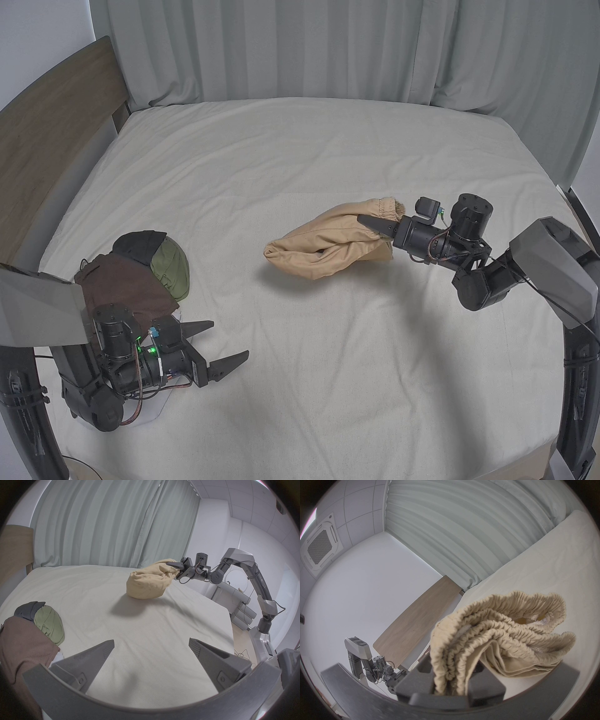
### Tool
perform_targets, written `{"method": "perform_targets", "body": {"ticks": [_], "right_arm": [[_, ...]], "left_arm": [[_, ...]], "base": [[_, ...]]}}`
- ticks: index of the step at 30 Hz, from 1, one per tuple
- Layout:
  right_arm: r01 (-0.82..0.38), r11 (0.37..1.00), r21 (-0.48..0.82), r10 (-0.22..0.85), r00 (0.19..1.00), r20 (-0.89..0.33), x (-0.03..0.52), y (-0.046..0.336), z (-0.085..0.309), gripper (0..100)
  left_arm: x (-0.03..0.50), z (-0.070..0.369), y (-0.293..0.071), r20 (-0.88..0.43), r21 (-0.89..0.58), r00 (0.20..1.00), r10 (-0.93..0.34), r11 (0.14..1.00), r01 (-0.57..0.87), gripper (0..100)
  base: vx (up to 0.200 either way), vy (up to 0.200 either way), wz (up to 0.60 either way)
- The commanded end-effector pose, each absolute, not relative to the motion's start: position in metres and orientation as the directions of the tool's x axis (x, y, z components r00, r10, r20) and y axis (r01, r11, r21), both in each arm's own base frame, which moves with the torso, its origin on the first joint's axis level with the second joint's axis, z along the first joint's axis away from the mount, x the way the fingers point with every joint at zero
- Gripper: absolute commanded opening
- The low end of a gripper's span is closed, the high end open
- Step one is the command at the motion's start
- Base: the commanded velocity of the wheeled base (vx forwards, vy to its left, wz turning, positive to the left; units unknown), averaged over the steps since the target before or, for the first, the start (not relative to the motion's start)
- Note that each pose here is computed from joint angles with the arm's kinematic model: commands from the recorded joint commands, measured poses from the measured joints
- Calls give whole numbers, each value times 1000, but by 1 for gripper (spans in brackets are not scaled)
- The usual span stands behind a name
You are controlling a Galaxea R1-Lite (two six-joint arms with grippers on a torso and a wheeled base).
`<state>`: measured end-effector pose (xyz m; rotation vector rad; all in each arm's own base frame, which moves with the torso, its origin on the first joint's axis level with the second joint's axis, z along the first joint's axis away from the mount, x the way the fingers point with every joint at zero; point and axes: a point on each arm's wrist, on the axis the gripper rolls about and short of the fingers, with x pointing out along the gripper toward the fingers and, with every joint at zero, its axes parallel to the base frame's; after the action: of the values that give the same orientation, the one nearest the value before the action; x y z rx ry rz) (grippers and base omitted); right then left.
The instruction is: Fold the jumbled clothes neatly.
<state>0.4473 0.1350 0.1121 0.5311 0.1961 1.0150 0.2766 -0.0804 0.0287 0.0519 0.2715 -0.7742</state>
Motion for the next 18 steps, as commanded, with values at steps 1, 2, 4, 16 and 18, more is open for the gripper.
{"method": "perform_targets", "body": {"ticks": [1,2,4,16,18], "right_arm": [[-767,411,493,847,521,104,457,138,120,0],[-768,413,490,846,522,106,457,138,122,0],[-772,413,484,845,523,113,459,138,125,0],[-785,416,459,839,526,139,470,136,149,0],[-779,418,468,840,528,129,472,136,142,0]], "left_arm": [[276,28,-80,-262,-53,682,-683,716,696,100],[276,28,-80,-262,-53,682,-683,716,696,100],[276,29,-80,-262,-53,682,-683,716,696,100],[276,27,-81,-267,-56,679,-684,715,697,100],[276,27,-81,-267,-58,679,-684,715,697,100]], "base": [[0,0,0],[0,0,0],[0,0,0],[0,0,0],[0,0,0]]}}
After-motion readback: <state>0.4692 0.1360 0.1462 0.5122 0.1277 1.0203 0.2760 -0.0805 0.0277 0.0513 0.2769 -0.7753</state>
